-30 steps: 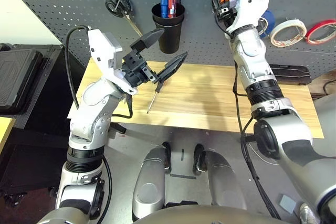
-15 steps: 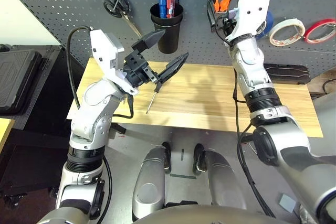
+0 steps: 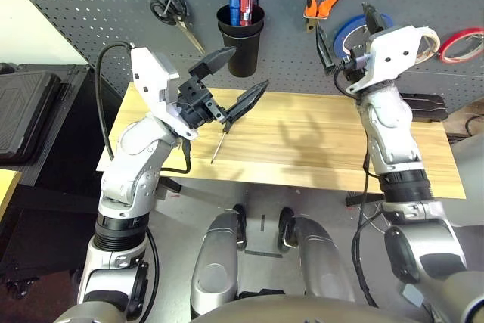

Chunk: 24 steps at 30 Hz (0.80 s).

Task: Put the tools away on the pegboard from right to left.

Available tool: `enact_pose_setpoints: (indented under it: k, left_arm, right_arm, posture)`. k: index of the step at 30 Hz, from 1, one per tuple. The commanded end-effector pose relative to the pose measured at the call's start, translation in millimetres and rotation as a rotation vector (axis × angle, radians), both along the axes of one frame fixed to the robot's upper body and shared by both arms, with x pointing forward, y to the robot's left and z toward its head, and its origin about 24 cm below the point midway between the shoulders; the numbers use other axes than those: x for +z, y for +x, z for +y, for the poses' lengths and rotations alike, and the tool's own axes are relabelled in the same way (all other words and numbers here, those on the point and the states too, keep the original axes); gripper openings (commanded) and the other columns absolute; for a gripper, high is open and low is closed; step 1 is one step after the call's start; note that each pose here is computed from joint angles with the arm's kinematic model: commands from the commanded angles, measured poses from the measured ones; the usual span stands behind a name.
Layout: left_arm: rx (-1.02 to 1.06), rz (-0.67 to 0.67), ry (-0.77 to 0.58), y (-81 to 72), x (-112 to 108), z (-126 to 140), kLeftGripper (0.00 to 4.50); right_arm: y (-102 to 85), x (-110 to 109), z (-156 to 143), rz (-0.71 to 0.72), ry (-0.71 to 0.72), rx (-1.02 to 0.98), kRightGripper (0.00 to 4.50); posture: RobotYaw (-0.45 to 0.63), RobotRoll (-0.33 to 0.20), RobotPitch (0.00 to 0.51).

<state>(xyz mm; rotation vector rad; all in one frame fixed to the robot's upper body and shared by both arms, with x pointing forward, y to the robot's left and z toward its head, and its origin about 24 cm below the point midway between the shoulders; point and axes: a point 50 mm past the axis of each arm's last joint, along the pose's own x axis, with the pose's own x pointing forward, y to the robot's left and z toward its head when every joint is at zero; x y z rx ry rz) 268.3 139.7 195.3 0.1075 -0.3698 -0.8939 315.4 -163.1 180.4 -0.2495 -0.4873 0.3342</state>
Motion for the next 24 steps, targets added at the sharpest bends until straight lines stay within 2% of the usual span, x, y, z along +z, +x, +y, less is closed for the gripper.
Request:
enact_pose_setpoints:
  k: [1, 4, 8, 13, 18, 24]
  left_arm:
    - [0.053, 0.118, 0.101, 3.5, -24, 5, 4.50]
    - [0.113, 0.166, 0.205, 8.9, -41, 11, 4.50]
    - [0.158, 0.188, 0.239, 14.0, -52, 15, 4.50]
    - [0.193, 0.280, 0.283, 14.6, -73, 13, 4.50]
    - [0.244, 0.342, 0.305, 15.7, -90, 9, 4.50]
    - [0.315, 0.383, 0.320, 22.9, -103, 5, 4.50]
  right_arm:
    - [-15.0, -21, -1, 0.188, -0.074, 0.135, 4.49]
    - [-28.7, -43, -10, 0.364, -0.184, 0.251, 4.49]
    - [-41.0, -61, -20, 0.513, -0.268, 0.331, 4.49]
    - [-49.3, -83, -30, 0.623, -0.343, 0.346, 4.49]
    - [-56.7, -103, -27, 0.719, -0.369, 0.377, 4.49]
    - [-63.0, -121, -24, 0.762, -0.383, 0.385, 4.49]
  posture:
    - [0.20, 0.000, 0.238]
    - [0.20, 0.000, 0.239]
    - [0.19, 0.000, 0.241]
    - [0.19, 0.000, 0.252]
    - [0.19, 0.000, 0.265]
    - [0.19, 0.000, 0.279]
